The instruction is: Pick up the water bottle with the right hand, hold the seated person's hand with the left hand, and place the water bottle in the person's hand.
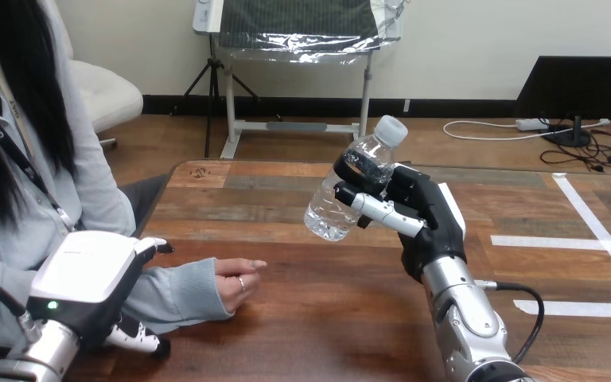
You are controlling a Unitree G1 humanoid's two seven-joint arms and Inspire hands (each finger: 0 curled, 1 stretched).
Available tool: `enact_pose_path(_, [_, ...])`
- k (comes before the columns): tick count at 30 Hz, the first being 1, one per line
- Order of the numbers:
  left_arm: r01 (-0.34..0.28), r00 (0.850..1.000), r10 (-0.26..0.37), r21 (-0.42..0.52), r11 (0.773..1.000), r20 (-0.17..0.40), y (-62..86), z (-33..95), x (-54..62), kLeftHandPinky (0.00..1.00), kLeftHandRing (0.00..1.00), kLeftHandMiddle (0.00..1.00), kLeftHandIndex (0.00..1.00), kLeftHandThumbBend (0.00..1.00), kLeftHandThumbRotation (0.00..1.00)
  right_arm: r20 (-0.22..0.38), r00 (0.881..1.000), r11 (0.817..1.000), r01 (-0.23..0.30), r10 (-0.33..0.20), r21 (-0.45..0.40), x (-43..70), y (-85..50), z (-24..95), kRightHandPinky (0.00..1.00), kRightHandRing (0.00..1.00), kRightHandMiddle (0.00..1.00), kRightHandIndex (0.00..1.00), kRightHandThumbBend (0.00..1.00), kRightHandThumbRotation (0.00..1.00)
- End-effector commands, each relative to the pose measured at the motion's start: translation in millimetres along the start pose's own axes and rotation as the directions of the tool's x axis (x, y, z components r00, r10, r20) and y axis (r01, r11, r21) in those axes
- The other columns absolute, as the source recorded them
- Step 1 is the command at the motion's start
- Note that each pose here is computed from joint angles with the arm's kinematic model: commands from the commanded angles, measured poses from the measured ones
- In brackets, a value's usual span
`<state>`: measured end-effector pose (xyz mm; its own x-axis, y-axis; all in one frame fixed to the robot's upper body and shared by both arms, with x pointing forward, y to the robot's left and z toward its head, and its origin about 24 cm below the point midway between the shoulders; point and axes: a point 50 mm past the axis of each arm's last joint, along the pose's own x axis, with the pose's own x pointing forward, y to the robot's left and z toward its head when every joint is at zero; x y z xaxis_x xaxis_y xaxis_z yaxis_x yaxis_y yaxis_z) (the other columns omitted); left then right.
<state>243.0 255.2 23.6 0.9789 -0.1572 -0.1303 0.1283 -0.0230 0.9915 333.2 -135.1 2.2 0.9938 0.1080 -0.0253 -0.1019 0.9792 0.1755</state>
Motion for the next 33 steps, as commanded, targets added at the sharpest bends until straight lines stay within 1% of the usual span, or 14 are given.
enact_pose_path(1, [-0.012, 1.0, 0.012, 0.023, 1.0, 0.011, 5.6, -2.2, 11.5, 0.71, 0.72, 0.76, 0.79, 1.0, 0.28, 0.169, 0.986, 0.999, 0.01, -0.001, -0.052, 13.4, -9.2, 36.6, 0.26, 0.28, 0.36, 0.37, 0.67, 0.0])
enact_pose_path(9, [0.008, 1.0, -0.008, 0.024, 1.0, 0.021, 3.6, 0.6, 15.8, 0.7, 0.71, 0.75, 0.79, 1.0, 0.28, 0.181, 0.983, 0.999, 0.005, 0.004, -0.052, 12.3, -11.8, 37.7, 0.26, 0.28, 0.36, 0.38, 0.66, 0.0])
enact_pose_path(17, [0.005, 1.0, -0.005, 0.027, 1.0, 0.021, 1.5, 5.2, 19.6, 0.67, 0.69, 0.73, 0.77, 1.0, 0.27, 0.192, 0.981, 0.999, -0.001, 0.01, -0.05, 11.3, -13.7, 38.6, 0.26, 0.28, 0.36, 0.38, 0.64, 0.0])
enact_pose_path(25, [-0.013, 0.999, 0.012, 0.003, 1.0, 0.031, -0.4, 9.1, 21.9, 0.6, 0.62, 0.68, 0.73, 1.0, 0.22, 0.19, 0.982, 0.998, 0.005, 0.005, -0.055, 11.1, -15.0, 38.6, 0.26, 0.28, 0.36, 0.38, 0.64, 0.0])
enact_pose_path(33, [-0.024, 0.999, 0.024, 0.001, 1.0, 0.032, -2.9, 12.6, 24.0, 0.53, 0.56, 0.62, 0.67, 1.0, 0.18, 0.185, 0.983, 0.998, 0.009, 0.001, -0.056, 11.2, -16.4, 38.5, 0.25, 0.28, 0.36, 0.38, 0.64, 0.0])
